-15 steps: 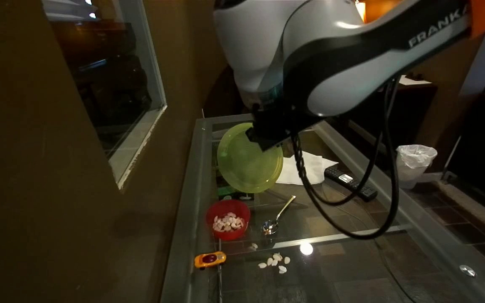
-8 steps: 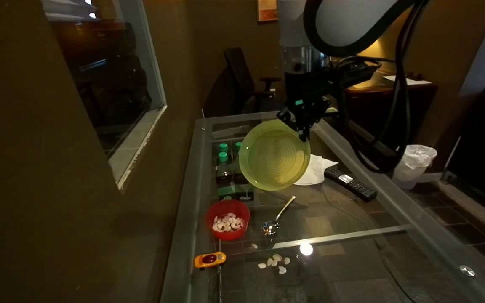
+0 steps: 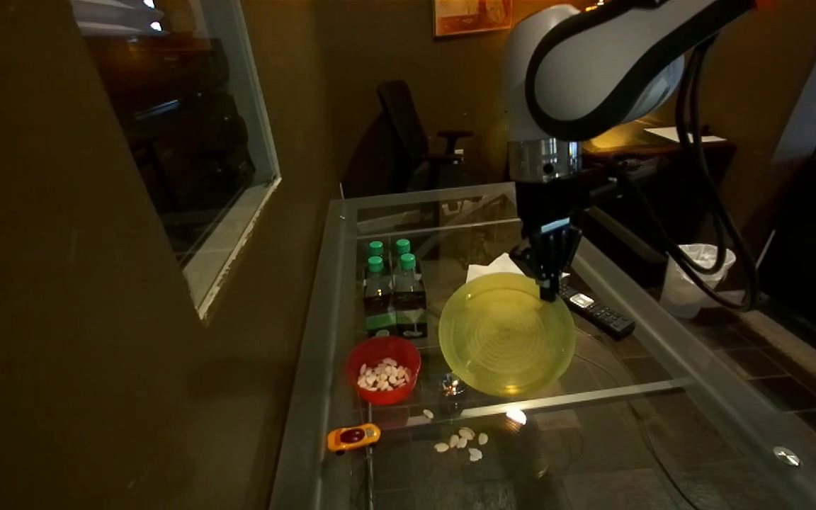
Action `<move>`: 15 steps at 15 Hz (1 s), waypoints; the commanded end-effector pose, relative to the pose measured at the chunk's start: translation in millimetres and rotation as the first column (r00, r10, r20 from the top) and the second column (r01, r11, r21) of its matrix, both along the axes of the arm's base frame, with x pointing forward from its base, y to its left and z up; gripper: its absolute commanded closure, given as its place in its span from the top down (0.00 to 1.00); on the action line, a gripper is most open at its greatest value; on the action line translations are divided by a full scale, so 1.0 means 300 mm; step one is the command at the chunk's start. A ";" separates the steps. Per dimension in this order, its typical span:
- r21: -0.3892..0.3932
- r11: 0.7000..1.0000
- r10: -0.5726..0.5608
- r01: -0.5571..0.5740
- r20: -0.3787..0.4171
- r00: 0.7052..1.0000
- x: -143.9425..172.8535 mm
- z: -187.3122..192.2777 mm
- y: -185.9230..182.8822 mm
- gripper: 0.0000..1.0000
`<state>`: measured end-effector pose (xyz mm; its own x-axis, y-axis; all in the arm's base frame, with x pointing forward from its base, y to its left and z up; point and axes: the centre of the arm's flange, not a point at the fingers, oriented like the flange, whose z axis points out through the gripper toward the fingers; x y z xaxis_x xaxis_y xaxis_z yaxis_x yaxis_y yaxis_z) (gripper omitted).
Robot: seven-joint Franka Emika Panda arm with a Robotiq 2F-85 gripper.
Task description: Empty the contents on the yellow plate onto the red bowl
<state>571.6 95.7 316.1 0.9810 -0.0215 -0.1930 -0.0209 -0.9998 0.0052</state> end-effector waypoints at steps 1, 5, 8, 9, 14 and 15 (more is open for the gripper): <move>0.104 0.988 0.125 -0.113 -0.117 0.985 -0.038 -0.153 -0.034 0.01; 0.173 0.957 0.269 -0.234 -0.220 0.938 -0.076 -0.317 -0.061 0.01; 0.179 0.946 0.308 -0.269 -0.245 0.919 -0.083 -0.410 -0.078 0.01; 0.180 0.943 0.317 -0.278 -0.247 0.916 -0.083 -0.429 -0.080 0.01; 0.007 0.945 0.323 -0.326 -0.155 0.933 -0.039 -0.364 -0.046 0.42; -0.039 0.943 0.324 -0.332 -0.139 0.936 -0.025 -0.314 -0.044 0.50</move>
